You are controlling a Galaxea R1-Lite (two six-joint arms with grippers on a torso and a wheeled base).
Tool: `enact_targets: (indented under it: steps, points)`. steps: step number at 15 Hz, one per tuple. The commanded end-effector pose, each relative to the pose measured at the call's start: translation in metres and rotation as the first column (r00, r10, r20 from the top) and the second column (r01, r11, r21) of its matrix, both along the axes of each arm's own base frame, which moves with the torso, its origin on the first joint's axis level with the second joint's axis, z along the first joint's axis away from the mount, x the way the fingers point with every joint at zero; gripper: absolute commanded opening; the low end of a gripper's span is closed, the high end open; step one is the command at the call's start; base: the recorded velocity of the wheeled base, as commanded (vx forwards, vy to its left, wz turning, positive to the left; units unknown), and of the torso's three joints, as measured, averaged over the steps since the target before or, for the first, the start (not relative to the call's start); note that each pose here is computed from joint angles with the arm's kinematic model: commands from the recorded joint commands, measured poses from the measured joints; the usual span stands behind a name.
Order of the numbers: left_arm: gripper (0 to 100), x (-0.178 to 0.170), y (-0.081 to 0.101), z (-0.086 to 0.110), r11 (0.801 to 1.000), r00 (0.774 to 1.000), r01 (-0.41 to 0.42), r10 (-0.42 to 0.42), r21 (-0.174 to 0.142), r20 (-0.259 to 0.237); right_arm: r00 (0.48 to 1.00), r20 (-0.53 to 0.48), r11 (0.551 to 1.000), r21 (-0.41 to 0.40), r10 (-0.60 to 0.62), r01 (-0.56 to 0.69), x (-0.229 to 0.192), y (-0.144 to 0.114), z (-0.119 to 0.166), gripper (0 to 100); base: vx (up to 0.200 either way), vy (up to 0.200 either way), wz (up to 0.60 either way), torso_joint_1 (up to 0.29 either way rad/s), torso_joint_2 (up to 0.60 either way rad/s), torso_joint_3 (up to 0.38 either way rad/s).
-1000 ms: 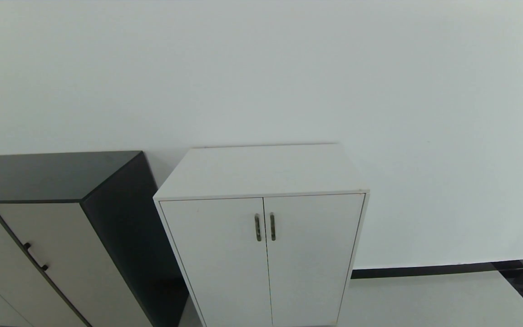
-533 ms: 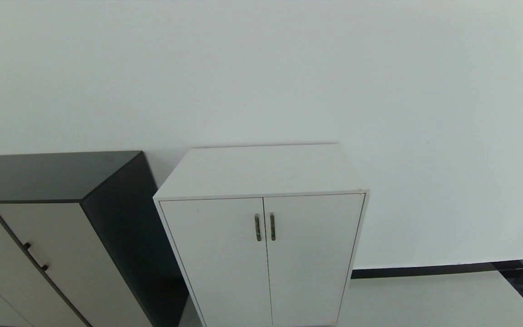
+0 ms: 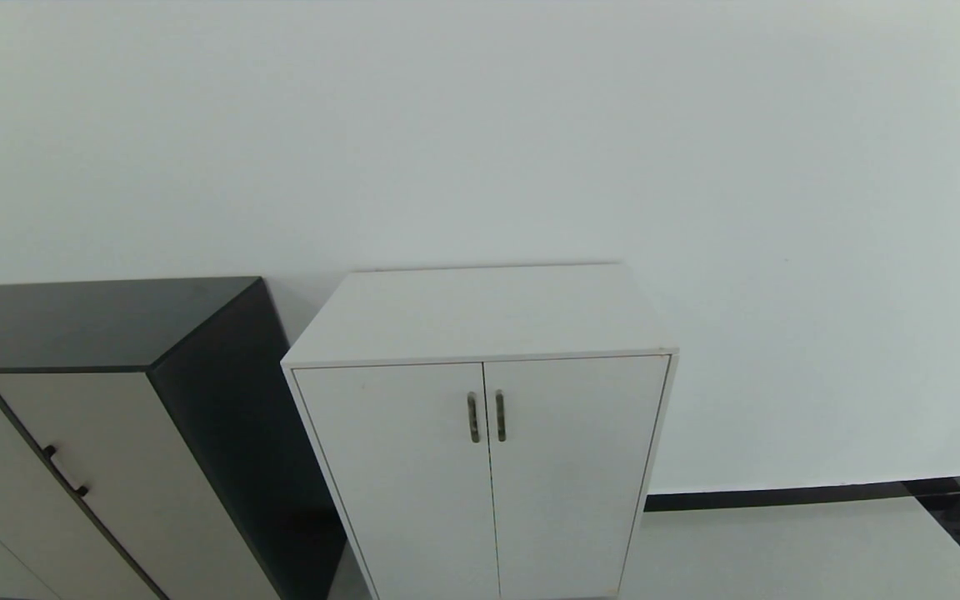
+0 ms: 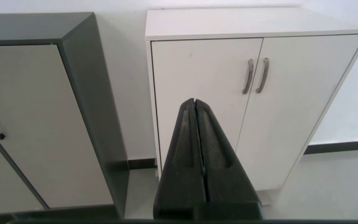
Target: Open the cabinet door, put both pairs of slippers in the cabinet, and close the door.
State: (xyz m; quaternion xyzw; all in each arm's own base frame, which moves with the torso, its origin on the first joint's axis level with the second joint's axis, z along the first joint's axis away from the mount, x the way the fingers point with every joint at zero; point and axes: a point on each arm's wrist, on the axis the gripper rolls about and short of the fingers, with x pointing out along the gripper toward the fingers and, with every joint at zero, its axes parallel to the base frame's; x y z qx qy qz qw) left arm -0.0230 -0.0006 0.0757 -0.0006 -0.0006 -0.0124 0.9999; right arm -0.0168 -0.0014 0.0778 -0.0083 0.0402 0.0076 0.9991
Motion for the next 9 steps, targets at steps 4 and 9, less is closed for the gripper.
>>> enact_targets:
  steps: [4, 9]
  points:
    - [0, 0.0001, 0.0, 0.0, 1.0, 1.0, -0.002, 0.002, 0.0, -0.001, 0.996, 0.077, 0.999, 0.006, -0.049, 0.048, -0.0061, 0.0007, -0.0019, 0, 0.0, 0.0, 0.0, 0.0, 0.0, 0.0]
    - [0, 0.0001, 0.0, 0.0, 1.0, 1.0, 0.0, 0.0, 0.0, -0.001, 0.996, 0.079, 0.999, 0.008, -0.049, 0.048, -0.0061, 0.0007, -0.0018, 0, 0.0, 0.0, 0.0, 0.0, 0.0, 0.0]
